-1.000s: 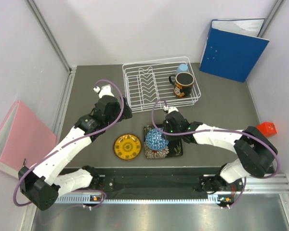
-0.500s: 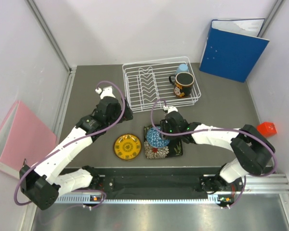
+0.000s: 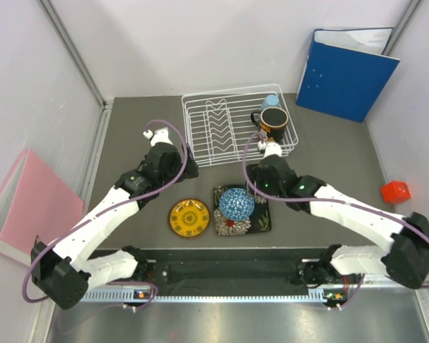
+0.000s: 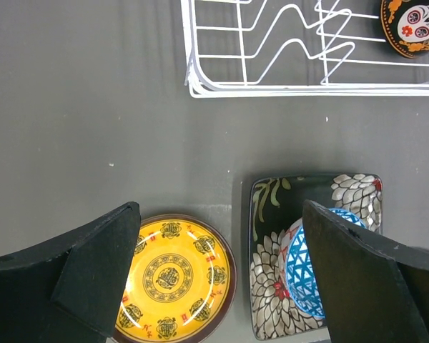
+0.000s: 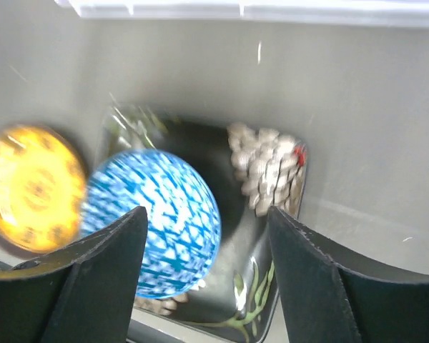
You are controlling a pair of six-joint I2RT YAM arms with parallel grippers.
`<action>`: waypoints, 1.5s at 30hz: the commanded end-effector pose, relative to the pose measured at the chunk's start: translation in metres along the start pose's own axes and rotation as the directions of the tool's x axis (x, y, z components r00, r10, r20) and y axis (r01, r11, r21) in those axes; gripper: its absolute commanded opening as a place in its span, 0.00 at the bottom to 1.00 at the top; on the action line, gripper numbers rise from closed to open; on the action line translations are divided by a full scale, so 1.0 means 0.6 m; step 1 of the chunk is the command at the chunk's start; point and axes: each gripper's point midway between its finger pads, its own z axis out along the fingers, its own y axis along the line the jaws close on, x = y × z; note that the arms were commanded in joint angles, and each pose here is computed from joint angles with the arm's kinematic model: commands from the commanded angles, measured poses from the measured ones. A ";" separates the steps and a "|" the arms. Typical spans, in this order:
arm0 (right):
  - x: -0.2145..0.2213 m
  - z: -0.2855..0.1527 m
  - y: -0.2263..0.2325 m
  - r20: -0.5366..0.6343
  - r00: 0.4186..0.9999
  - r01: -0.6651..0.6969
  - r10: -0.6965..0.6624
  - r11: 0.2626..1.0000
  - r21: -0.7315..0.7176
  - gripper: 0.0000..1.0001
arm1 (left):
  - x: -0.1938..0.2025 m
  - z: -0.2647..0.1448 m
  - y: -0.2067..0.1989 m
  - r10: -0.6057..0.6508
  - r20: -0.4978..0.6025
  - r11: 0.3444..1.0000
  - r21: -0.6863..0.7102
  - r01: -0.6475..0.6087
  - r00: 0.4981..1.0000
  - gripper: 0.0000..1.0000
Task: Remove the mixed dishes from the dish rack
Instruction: Adjust the dish rack at the center of the board.
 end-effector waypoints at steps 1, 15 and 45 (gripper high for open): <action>-0.134 -0.103 -0.006 0.220 0.975 -0.016 0.008 0.999 0.034 0.69 | -0.028 0.008 -0.023 -0.004 0.041 0.999 0.036 0.002 0.999 0.99; -0.333 -0.124 -0.108 0.455 0.876 -0.274 0.157 0.940 0.204 0.96 | -0.086 0.059 -0.113 -0.040 0.049 0.991 0.131 0.033 0.998 0.99; -0.299 0.060 -0.343 0.452 0.781 -0.590 0.430 0.745 0.311 0.81 | -0.169 0.170 -0.052 -0.193 0.114 0.979 -0.043 0.198 0.975 0.99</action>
